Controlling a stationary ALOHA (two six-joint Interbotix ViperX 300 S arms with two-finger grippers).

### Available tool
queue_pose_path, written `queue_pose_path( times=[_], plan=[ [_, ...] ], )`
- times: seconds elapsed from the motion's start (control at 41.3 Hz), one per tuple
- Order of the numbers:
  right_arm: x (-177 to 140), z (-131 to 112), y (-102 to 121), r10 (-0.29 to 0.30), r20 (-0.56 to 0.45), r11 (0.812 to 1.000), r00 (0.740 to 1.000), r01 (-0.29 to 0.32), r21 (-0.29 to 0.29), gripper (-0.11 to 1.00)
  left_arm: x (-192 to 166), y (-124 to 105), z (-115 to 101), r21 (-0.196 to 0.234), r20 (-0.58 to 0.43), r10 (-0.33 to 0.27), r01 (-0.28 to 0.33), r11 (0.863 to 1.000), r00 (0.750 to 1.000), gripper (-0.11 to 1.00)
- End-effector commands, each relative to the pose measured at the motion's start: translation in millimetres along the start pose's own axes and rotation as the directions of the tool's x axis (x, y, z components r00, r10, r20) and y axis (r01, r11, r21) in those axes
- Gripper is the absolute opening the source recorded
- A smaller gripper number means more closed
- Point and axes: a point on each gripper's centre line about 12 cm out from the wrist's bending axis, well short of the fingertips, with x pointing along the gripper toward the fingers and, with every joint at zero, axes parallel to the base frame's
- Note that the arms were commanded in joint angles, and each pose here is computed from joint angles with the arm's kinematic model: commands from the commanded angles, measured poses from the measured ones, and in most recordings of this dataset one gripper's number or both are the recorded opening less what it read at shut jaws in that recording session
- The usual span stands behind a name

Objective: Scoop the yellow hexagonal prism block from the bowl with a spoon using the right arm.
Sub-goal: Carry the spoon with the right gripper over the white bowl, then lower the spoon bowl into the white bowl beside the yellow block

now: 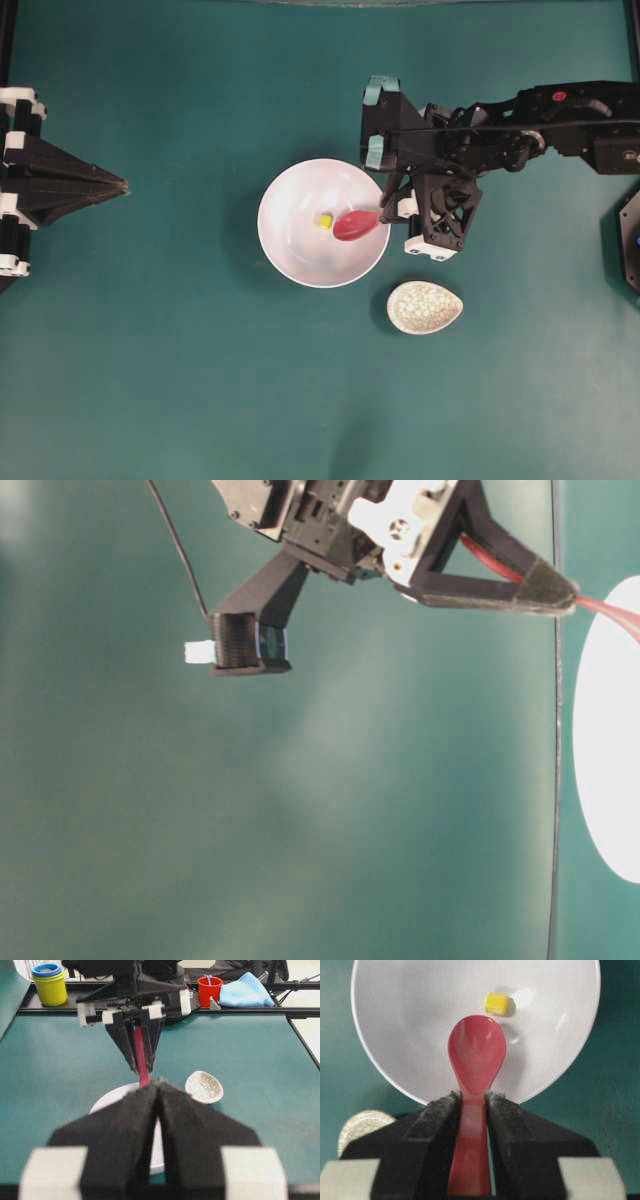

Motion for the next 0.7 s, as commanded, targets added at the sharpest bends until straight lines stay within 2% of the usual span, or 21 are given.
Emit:
queue_pose_path(
  times=[0.0,0.436,0.678],
  plan=[
    [-5.2,11.0,-1.8,-0.011,0.038,1.0,0.999,0.011,-0.008,0.24,2.7,0.5,11.1,0.003,0.026,0.001,-0.002,1.0,1.0,0.02],
    [11.3,13.8,-8.5,-0.039,0.073,0.999,0.997,0.04,-0.011,0.24,2.6,0.2,10.5,0.003,0.025,0.0,0.0,1.0,1.0,0.02],
    [14.3,20.5,-11.8,-0.06,0.126,0.998,0.99,0.062,-0.009,0.24,2.7,0.5,11.0,0.003,0.024,0.002,-0.002,1.0,1.0,0.02]
  ],
)
